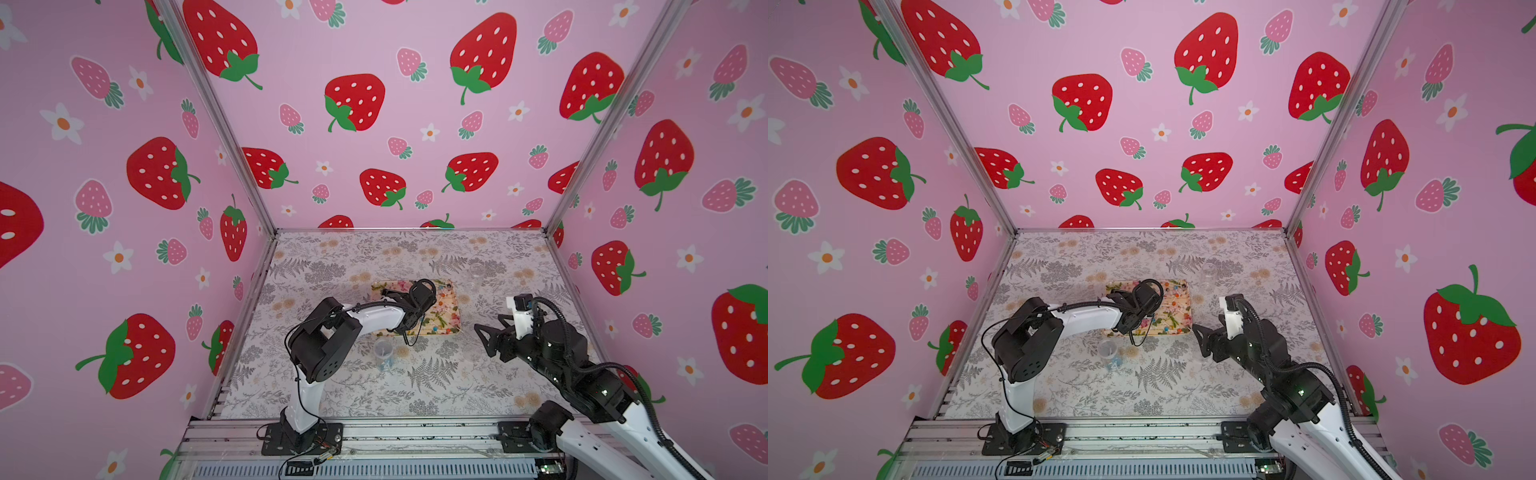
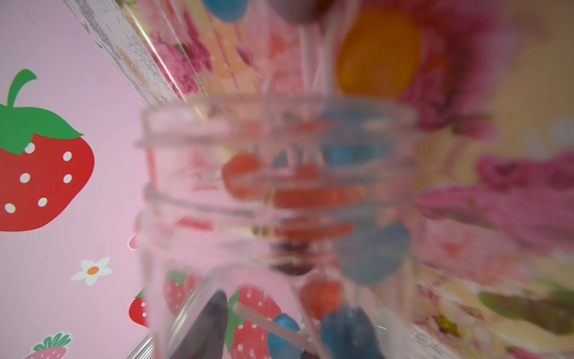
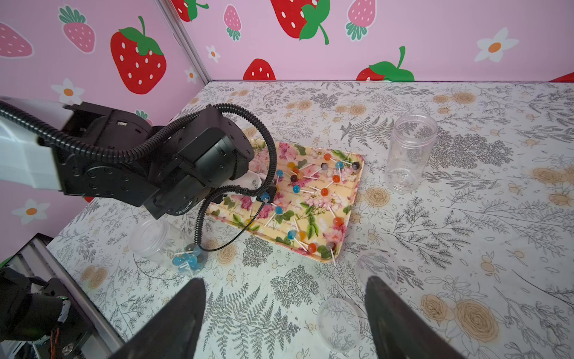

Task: Pour the candies out of the jar
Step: 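Pour the candies out of the jar onto the tray.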

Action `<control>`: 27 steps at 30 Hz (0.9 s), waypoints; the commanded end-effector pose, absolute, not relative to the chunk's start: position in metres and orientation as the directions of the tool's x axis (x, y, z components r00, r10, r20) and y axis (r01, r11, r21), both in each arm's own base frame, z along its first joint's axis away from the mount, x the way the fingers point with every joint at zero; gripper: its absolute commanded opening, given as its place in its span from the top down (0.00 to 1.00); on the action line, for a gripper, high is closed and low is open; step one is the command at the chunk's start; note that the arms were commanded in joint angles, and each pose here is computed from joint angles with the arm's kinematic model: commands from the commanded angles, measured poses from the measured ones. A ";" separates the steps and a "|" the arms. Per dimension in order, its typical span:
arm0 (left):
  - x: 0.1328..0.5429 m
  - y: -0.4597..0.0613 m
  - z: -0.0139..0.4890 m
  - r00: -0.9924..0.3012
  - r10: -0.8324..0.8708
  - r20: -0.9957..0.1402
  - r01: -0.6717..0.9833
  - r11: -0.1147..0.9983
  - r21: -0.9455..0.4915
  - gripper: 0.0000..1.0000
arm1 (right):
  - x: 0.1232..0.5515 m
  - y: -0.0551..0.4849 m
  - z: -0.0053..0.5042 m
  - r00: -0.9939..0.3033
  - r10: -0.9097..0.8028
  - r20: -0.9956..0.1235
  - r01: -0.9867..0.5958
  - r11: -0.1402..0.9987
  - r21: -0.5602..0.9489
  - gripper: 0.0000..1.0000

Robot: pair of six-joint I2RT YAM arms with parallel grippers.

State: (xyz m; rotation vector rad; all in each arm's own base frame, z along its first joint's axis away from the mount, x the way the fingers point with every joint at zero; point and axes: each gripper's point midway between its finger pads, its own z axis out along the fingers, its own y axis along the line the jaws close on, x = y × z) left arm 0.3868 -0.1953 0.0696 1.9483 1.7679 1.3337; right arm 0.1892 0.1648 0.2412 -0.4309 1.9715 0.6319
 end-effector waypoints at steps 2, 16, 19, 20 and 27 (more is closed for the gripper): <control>0.389 -0.196 0.088 -0.118 0.861 0.495 0.665 -0.301 0.683 0.55 | 0.187 0.162 0.235 -0.462 -0.039 -0.886 -0.540 0.805 0.246 0.17; 0.380 -0.191 0.097 -0.122 0.823 0.556 0.667 -0.347 0.659 0.55 | 0.182 0.160 0.236 -0.429 -0.073 -0.901 -0.576 0.790 0.210 0.17; 0.377 -0.185 0.098 -0.117 0.810 0.575 0.672 -0.362 0.646 0.55 | 0.180 0.161 0.236 -0.426 -0.075 -0.902 -0.582 0.786 0.209 0.17; 0.376 -0.185 0.099 -0.116 0.807 0.579 0.670 -0.366 0.645 0.55 | 0.180 0.161 0.236 -0.426 -0.074 -0.901 -0.582 0.785 0.211 0.16; 0.367 -0.179 0.106 -0.115 0.790 0.602 0.676 -0.382 0.630 0.55 | 0.177 0.159 0.235 -0.423 -0.066 -0.904 -0.586 0.781 0.217 0.16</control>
